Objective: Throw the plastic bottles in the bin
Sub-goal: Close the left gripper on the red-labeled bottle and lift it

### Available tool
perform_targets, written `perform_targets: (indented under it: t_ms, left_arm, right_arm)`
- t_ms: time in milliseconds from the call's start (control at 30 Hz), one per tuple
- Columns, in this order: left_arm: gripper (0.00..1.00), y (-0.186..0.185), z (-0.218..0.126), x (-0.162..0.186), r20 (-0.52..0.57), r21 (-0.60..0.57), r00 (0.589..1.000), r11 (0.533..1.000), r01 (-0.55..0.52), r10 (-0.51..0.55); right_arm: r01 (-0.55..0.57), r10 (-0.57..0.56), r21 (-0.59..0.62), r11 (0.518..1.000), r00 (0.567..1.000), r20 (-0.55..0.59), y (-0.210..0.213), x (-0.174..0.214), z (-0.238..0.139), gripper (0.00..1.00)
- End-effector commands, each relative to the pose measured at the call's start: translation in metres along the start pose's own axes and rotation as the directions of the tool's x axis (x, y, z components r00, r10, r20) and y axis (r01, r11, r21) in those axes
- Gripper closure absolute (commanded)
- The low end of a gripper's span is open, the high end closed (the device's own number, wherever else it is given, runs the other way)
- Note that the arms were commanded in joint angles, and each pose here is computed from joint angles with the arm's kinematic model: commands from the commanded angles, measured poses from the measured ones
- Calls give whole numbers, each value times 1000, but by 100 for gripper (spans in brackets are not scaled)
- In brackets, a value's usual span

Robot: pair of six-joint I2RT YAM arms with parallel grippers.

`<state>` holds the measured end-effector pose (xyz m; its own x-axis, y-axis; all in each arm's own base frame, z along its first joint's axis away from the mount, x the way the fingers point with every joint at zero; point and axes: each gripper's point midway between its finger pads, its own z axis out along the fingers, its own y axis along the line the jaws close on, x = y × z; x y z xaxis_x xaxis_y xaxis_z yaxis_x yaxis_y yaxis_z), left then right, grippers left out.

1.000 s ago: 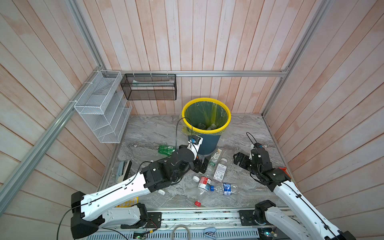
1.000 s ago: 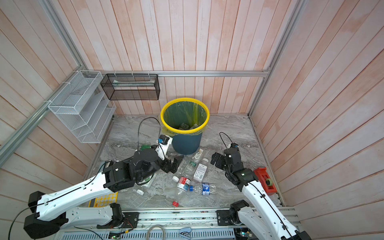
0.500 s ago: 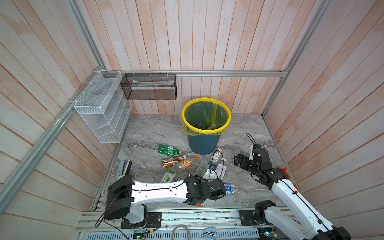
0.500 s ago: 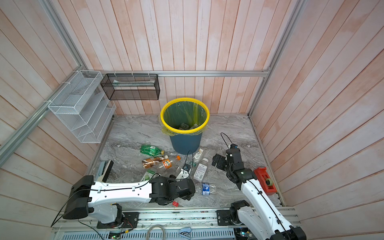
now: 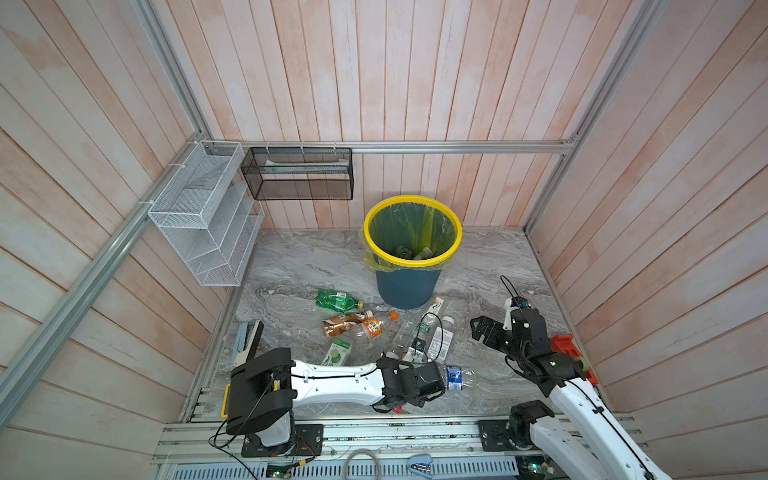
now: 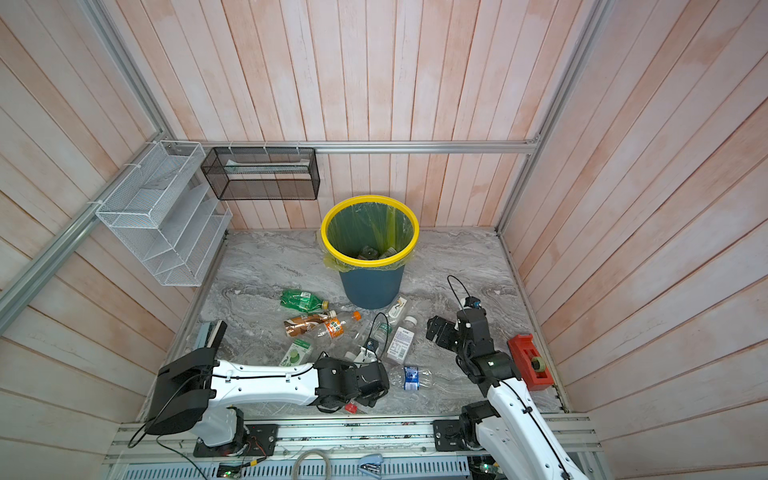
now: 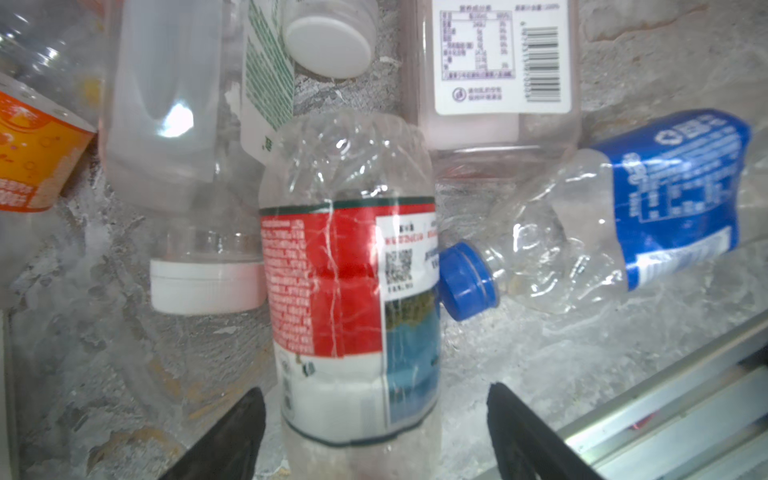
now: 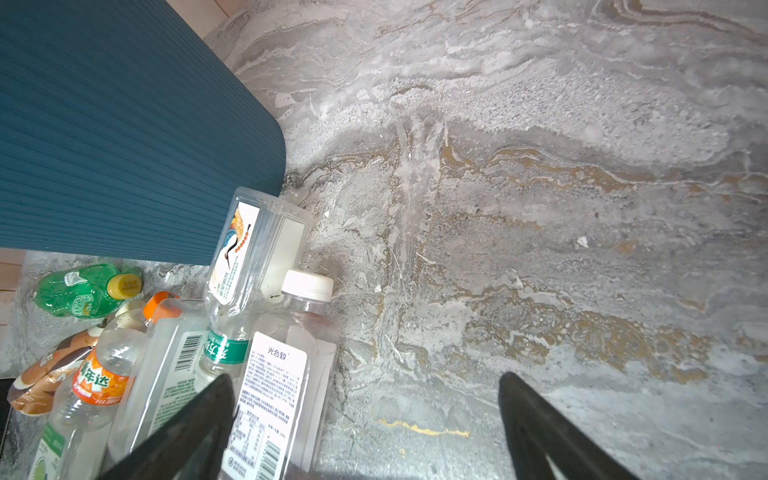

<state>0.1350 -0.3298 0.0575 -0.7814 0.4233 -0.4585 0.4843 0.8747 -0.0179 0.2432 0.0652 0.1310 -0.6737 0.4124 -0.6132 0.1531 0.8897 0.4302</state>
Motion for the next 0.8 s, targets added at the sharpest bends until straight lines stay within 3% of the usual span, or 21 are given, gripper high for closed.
perform_targets:
  t_ms: [0, 200, 433, 567, 767]
  left_arm:
    - [16, -2, 8, 2, -8, 27, 999, 999, -45, 45]
    - [21, -4, 21, 8, -42, 26, 995, 996, -88, 89]
    - [40, -8, 18, 5, -33, 47, 998, 997, -60, 62]
    - [45, -8, 5, -2, -10, 66, 1000, 997, -29, 30]
    - [48, -6, -42, -31, 117, 110, 992, 994, 31, -43]
  right_arm:
    - [-34, 34, 32, 999, 999, -7, -9, 6, -4, 1]
    - [-41, 41, 37, 998, 999, 2, -10, 4, -6, 1]
    - [-36, 36, 31, 999, 999, 5, -8, 2, -3, 1]
    - [-36, 36, 25, 999, 999, 6, -5, 0, 1, 1]
    - [-30, 30, 21, 999, 999, 37, -2, -10, 1, 1]
